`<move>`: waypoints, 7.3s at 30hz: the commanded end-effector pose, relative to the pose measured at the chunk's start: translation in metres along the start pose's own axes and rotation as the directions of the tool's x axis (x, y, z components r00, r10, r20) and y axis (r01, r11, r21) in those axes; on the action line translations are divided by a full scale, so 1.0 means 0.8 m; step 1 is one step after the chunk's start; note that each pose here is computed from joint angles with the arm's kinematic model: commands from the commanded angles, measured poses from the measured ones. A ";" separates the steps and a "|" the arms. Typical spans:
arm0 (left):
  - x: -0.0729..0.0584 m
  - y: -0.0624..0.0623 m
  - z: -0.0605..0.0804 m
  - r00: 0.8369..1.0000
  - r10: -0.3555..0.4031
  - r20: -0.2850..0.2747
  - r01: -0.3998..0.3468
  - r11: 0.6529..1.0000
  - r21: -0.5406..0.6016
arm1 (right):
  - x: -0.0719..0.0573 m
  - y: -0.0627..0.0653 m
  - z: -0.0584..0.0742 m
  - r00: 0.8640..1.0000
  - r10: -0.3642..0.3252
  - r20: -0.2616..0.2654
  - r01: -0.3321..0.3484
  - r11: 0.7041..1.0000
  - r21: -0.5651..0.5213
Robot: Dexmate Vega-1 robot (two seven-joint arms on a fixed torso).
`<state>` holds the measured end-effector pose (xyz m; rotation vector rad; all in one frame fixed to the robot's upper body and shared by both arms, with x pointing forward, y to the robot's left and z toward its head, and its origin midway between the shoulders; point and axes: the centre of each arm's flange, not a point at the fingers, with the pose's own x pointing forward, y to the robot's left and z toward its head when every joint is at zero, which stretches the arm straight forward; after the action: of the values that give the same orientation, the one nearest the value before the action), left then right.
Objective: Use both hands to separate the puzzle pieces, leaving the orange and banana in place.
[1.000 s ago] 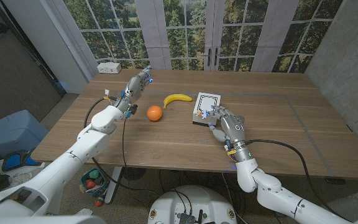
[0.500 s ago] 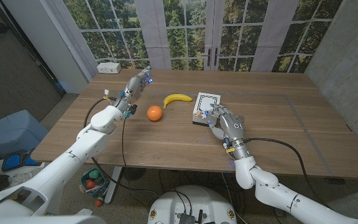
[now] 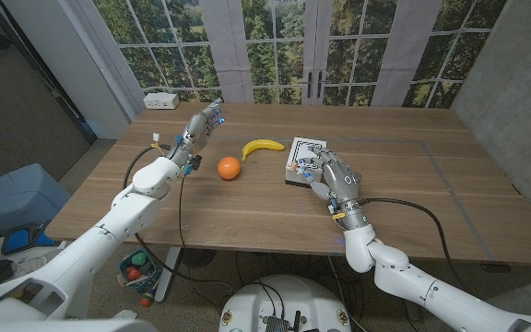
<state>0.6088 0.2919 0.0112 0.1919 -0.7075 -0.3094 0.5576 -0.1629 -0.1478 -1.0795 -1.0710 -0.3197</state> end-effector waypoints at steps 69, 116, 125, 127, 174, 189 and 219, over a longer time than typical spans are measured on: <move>-0.008 0.003 -0.005 0.999 0.010 0.034 -0.009 1.000 -0.018 | 0.028 -0.078 0.047 0.977 -0.146 0.158 0.121 0.980 0.155; -0.022 -0.029 0.052 0.984 -0.027 0.174 -0.040 0.929 0.368 | 0.047 -0.131 0.058 0.965 -0.206 0.160 0.170 0.962 0.215; -0.026 -0.042 0.068 0.982 -0.061 0.178 -0.029 0.887 0.460 | 0.055 -0.134 0.062 0.965 -0.216 0.147 0.175 0.952 0.251; -0.026 -0.044 0.071 0.982 -0.077 0.173 -0.016 0.879 0.477 | 0.057 -0.134 0.063 0.966 -0.217 0.139 0.175 0.947 0.269; -0.033 -0.088 0.085 0.941 -0.083 0.327 -0.088 0.875 0.476 | 0.094 -0.115 0.093 0.956 -0.259 0.138 0.183 0.894 0.409; -0.008 -0.098 0.069 0.936 -0.145 0.322 0.032 0.943 0.330 | 0.103 -0.106 0.098 0.960 -0.249 0.131 0.174 0.891 0.419; 0.017 -0.106 0.067 0.922 -0.229 0.313 0.120 0.936 0.331 | 0.116 -0.103 0.105 0.958 -0.249 0.139 0.163 0.878 0.450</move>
<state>0.5607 0.2095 0.0334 0.5243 -1.0851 -0.3874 0.4998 -0.1115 -0.0224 -0.6031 -1.3588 -0.1461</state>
